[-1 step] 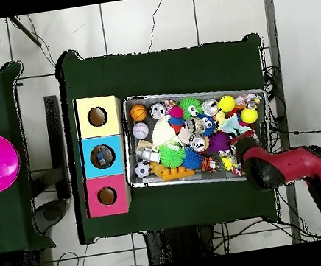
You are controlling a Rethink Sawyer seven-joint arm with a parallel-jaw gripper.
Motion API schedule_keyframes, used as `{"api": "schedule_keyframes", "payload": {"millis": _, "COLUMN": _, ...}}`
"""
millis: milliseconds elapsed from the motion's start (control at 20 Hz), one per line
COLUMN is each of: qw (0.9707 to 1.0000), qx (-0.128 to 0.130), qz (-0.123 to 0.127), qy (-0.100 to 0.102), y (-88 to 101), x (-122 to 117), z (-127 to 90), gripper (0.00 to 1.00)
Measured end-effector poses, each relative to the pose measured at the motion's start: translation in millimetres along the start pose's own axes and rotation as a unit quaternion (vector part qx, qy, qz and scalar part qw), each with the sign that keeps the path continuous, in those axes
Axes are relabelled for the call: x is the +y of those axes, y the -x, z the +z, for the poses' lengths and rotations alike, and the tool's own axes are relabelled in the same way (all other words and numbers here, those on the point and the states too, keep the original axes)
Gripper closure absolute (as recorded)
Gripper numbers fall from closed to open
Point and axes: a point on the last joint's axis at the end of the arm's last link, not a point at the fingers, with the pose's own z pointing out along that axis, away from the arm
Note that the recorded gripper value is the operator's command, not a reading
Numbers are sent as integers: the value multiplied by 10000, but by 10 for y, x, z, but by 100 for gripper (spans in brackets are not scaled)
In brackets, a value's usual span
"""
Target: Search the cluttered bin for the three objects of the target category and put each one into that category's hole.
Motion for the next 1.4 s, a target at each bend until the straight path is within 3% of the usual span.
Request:
{"api": "schedule_keyframes", "payload": {"millis": 450, "qw": 9999, "qx": 43, "qz": -101, "qy": -2, "y": -15, "x": 67, "z": 31, "gripper": 100}}
{"api": "schedule_keyframes", "payload": {"millis": 750, "qw": 9995, "qx": 153, "qz": -282, "qy": -18, "y": 79, "x": 129, "z": 25, "gripper": 100}}
{"api": "schedule_keyframes", "payload": {"millis": 950, "qw": 9978, "qx": 649, "qz": -118, "qy": 63, "y": 257, "x": 176, "z": -48, "gripper": 100}}
{"api": "schedule_keyframes", "payload": {"millis": 1050, "qw": 9943, "qx": 1056, "qz": -37, "qy": 141, "y": 378, "x": 225, "z": -94, "gripper": 100}}
{"api": "schedule_keyframes", "payload": {"millis": 1100, "qw": 9906, "qx": 1355, "qz": -7, "qy": 198, "y": 474, "x": 270, "z": -126, "gripper": 100}}
{"api": "schedule_keyframes", "payload": {"millis": 1200, "qw": 9862, "qx": 1637, "qz": 1, "qy": 253, "y": 578, "x": 323, "z": -154, "gripper": 100}}
{"api": "schedule_keyframes", "payload": {"millis": 1300, "qw": 9776, "qx": 2075, "qz": -19, "qy": 348, "y": 804, "x": 438, "z": -191, "gripper": 100}}
{"api": "schedule_keyframes", "payload": {"millis": 1400, "qw": 9733, "qx": 2262, "qz": -32, "qy": 397, "y": 937, "x": 511, "z": -207, "gripper": 100}}
